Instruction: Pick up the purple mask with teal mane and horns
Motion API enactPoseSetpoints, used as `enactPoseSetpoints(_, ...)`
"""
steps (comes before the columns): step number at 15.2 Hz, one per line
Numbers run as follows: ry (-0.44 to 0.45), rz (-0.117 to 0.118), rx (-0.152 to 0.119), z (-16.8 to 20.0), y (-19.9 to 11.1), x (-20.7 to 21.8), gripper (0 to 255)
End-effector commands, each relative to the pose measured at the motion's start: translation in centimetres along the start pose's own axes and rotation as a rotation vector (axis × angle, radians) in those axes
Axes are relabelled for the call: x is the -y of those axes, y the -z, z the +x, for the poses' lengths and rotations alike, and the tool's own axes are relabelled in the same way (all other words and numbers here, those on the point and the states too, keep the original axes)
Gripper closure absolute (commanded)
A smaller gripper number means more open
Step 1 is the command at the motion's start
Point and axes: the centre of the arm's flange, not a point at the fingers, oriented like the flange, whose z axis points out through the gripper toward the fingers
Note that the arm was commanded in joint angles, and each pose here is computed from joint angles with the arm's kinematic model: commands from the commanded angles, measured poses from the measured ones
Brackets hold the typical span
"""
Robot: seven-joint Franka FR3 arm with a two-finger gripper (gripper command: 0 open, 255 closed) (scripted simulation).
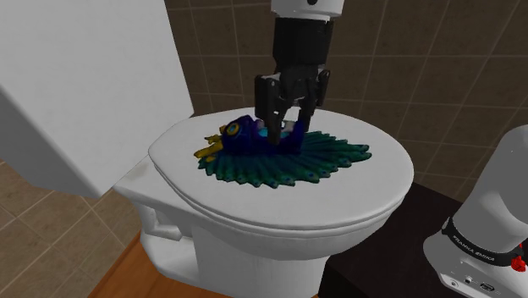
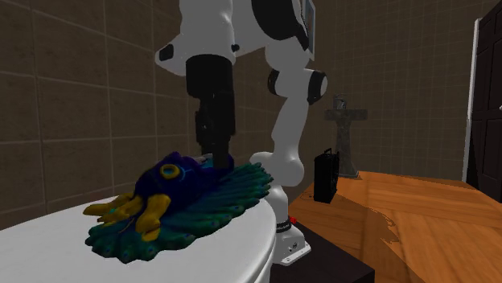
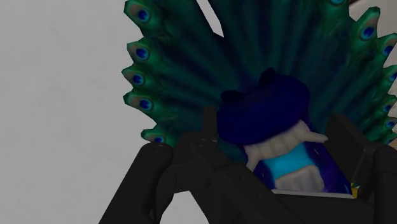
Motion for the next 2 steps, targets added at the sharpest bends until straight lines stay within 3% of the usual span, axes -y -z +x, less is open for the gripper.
enactPoseSetpoints(1, 0.0, 0.001, -0.001, 0.09, 0.73, 0.13, 255)
enactPoseSetpoints(2, 0.0, 0.001, -0.001, 0.09, 0.73, 0.13, 255)
